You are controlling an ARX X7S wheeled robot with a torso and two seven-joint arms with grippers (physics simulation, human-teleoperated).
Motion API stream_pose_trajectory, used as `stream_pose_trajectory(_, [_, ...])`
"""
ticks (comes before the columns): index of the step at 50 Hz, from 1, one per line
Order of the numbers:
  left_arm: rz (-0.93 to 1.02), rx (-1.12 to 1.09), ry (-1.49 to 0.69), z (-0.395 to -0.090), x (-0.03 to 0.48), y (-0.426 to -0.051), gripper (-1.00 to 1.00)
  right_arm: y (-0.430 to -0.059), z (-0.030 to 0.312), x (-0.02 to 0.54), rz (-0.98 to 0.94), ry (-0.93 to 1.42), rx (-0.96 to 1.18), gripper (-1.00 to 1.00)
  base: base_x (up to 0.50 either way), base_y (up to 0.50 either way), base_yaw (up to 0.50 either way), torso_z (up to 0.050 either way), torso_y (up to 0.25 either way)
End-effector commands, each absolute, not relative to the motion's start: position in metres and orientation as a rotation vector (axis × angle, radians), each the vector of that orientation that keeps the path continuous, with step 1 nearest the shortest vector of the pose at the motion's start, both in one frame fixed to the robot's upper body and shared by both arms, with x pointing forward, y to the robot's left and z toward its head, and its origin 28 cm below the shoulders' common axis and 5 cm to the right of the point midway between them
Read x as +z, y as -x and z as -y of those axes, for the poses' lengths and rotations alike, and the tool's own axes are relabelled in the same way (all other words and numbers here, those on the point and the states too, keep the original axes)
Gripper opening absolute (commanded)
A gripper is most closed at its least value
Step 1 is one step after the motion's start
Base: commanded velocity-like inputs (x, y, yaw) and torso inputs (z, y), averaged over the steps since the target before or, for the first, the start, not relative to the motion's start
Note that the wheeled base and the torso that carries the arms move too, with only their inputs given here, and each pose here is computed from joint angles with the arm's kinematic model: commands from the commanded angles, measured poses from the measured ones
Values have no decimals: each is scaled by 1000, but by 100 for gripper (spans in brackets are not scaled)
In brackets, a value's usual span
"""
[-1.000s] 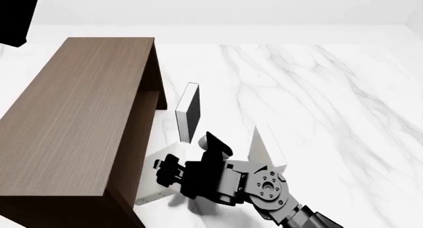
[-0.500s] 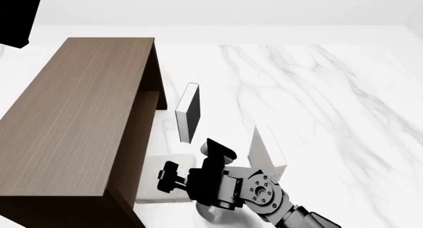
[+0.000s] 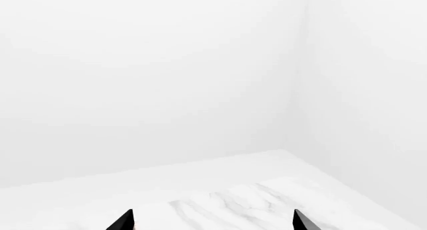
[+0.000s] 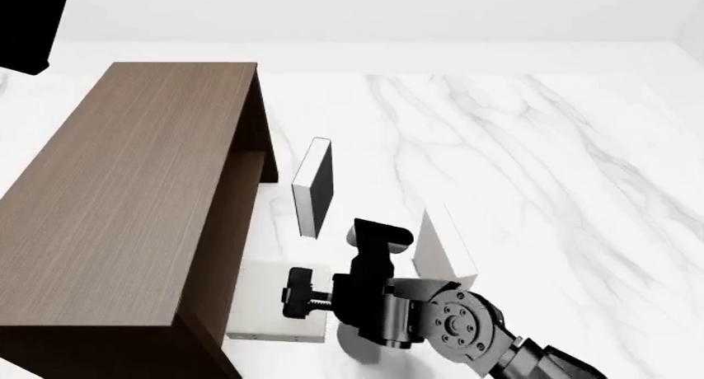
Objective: Pick up the book on the right and place it under the cabinet shelf.
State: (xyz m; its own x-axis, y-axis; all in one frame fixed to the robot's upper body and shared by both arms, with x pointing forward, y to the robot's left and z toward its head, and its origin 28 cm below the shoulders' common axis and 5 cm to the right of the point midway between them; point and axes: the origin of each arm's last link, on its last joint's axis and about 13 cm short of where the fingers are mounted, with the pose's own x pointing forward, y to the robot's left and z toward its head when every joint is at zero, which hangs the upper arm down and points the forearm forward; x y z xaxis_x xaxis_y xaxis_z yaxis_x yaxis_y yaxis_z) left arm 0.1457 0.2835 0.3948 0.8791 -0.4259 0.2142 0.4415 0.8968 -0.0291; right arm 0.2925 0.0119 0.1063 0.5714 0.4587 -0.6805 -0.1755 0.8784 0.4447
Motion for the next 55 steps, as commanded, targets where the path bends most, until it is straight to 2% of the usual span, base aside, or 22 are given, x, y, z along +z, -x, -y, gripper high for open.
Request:
stream_pose_trajectory(1, [210, -459, 77, -283, 395, -146, 100, -280, -3, 115, -833, -270, 387, 100, 0, 0, 0, 0, 0])
stream_pose_trajectory(19, [216, -461, 76, -282, 396, -143, 100, -257, -2, 116, -795, -214, 462, 100, 0, 0, 0, 0, 0])
stream_pose_trajectory(33, [215, -460, 70, -281, 396, -144, 100, -242, 5, 107, -592, -48, 501, 100, 0, 0, 0, 0, 0])
stream_pose_trajectory(55, [205, -465, 71, -280, 395, -149, 100, -242, 10, 71, -420, 123, 482, 100, 0, 0, 0, 0, 0])
